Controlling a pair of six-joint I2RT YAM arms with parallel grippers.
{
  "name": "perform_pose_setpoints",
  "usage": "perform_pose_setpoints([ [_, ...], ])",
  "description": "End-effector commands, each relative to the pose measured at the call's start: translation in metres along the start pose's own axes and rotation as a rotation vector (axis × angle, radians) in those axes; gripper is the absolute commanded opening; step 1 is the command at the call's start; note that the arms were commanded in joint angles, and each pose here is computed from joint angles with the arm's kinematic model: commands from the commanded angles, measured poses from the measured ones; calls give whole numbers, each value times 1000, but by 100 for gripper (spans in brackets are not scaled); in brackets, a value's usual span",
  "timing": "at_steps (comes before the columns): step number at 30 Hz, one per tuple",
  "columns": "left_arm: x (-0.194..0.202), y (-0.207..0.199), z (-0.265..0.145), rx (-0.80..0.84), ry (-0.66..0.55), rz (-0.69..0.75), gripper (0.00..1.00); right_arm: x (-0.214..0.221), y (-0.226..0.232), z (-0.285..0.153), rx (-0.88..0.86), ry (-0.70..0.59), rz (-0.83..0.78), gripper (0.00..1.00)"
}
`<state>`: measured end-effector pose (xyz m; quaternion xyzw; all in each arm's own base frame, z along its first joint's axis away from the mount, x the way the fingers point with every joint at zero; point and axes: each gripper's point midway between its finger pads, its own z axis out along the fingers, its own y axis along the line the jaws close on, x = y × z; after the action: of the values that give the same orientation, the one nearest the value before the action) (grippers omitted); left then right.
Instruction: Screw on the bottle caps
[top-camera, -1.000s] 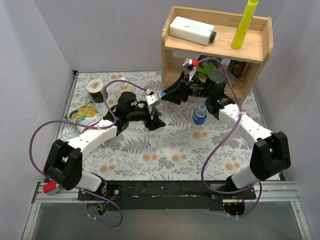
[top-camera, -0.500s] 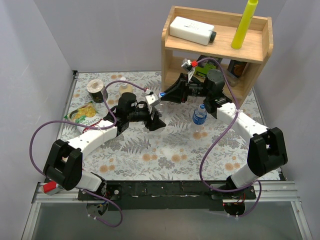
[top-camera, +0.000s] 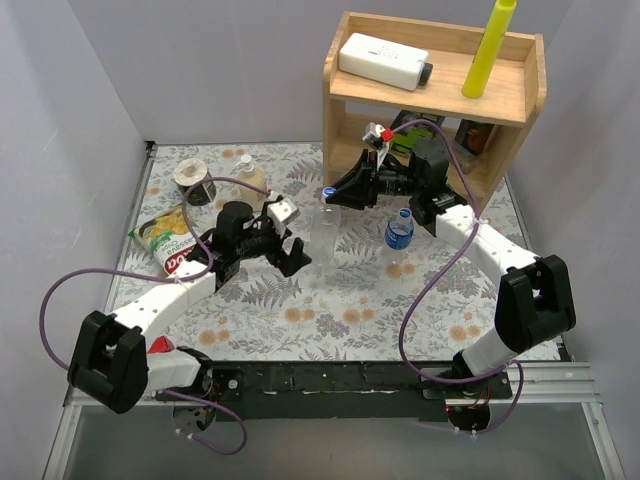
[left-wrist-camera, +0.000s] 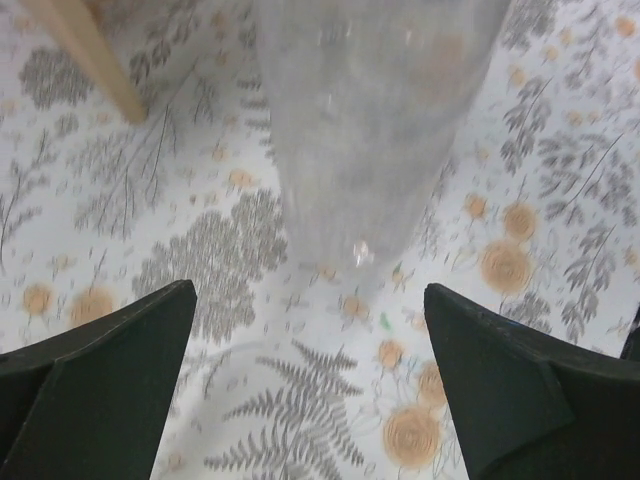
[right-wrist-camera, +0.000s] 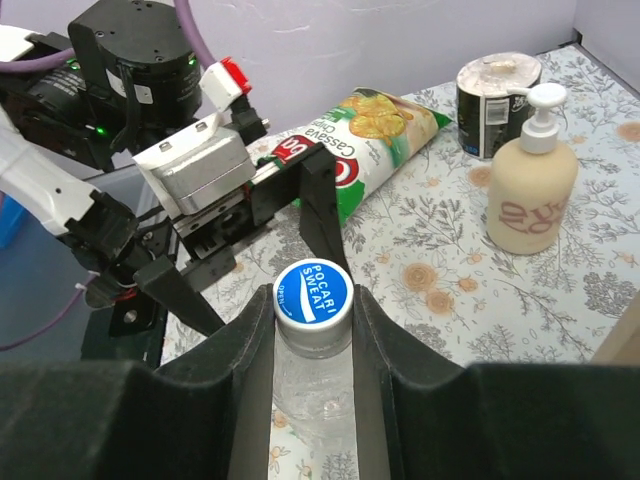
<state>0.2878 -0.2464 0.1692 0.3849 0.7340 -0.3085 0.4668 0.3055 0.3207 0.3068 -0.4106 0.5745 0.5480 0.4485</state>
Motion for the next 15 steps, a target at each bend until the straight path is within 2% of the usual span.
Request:
perform_pose_setpoints([
  [1, 50, 6, -31, -72, 141, 25, 98, 0, -4, -3, 0, 2, -116, 1],
  [4, 79, 8, -43, -96, 227, 53, 98, 12, -9, -3, 4, 13, -153, 1],
  [7, 91, 10, -46, -120, 261, 48, 98, 23, -18, -3, 15, 29, -191, 1],
  [15, 103, 12, -44, -124, 280, 43, 98, 54, -30, -6, 24, 94, -249, 1],
])
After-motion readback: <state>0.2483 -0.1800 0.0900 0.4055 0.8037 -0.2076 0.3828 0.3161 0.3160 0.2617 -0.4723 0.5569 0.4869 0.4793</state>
